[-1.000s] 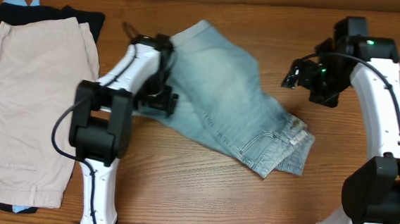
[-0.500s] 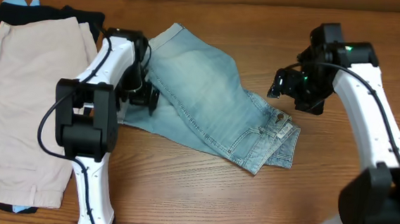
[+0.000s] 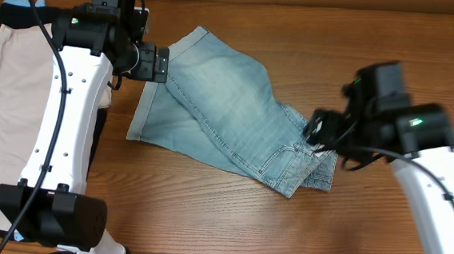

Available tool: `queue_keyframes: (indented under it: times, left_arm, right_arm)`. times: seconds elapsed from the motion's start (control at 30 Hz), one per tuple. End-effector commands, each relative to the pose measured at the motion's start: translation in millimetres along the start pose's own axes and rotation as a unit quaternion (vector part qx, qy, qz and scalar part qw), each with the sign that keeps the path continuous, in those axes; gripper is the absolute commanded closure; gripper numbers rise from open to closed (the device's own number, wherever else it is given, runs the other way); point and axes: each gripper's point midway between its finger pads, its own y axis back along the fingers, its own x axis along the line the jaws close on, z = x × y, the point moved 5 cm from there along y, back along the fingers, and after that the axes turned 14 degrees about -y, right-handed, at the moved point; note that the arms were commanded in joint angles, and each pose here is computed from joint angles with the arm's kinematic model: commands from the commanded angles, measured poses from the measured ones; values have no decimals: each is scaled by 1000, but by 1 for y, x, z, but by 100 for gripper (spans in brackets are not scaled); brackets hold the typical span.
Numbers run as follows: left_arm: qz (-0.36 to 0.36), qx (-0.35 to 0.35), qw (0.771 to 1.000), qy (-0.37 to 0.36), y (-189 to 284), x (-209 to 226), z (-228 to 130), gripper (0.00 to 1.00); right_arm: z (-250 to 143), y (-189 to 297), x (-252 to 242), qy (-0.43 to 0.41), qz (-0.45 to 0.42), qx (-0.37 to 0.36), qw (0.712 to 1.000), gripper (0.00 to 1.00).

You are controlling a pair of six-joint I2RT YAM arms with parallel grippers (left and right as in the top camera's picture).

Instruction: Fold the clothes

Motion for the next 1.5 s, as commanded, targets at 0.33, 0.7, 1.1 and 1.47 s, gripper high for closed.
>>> queue_keyframes:
  times: [0.33, 0.7, 1.1, 1.47]
  left_arm:
    - [-8, 10, 1000, -13, -23, 0, 2, 0]
    - [-11, 16, 1000, -15, -23, -3, 1, 0]
    - [-13, 20, 1000, -12, -23, -6, -1, 0]
    - [-19, 40, 999, -6, -21, -8, -9, 3]
  right_arm:
    - [-79, -147, -42, 7, -44, 100, 994, 21]
    - [-80, -180, -61, 7, -72, 91, 993, 32]
    - [-59, -183, -55, 1, -68, 28, 997, 96]
    - [-58, -97, -44, -45, -35, -7, 998, 96]
